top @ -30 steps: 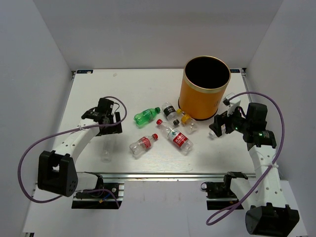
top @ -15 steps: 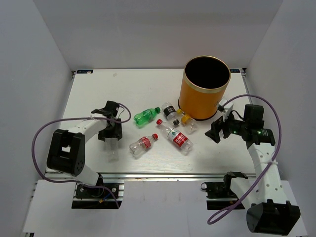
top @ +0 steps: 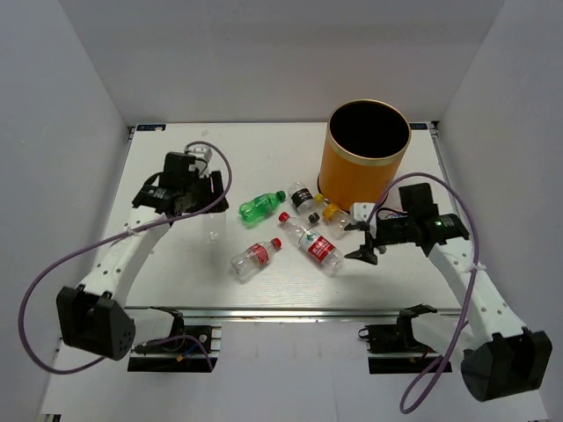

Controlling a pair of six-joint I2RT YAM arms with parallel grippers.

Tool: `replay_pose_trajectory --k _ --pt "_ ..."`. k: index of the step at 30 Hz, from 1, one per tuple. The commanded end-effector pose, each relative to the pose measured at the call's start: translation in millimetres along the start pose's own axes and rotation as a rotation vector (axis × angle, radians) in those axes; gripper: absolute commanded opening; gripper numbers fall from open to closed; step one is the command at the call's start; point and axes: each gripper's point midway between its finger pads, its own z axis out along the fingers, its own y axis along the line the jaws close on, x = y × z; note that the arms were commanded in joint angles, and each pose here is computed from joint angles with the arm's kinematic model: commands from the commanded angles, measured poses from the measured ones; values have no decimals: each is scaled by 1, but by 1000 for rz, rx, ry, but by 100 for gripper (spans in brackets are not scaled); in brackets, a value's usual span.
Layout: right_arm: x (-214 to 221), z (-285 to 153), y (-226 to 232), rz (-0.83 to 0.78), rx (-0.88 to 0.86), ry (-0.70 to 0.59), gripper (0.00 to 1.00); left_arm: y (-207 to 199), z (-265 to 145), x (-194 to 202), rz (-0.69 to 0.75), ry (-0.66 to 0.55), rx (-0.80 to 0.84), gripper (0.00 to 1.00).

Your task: Put the plastic bottles in the bin

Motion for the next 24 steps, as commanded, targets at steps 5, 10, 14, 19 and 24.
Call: replay_pose_trajectory --k 5,10,14,19,24 --pt "-10 67 -11 -358 -107 64 83 -79 -110 -98 116 -367 345 15" --pt "-6 97 2 -360 -173 87 78 -128 -152 -157 183 -522 566 11" --pt "13 99 28 -369 -185 83 64 -175 -168 -210 220 -636 746 9" --pt "18 82 55 -349 -222 83 25 -241 -141 -247 226 -641 920 9" --pt "22 71 62 -249 -205 133 16 -313 -121 -256 259 -622 984 8"
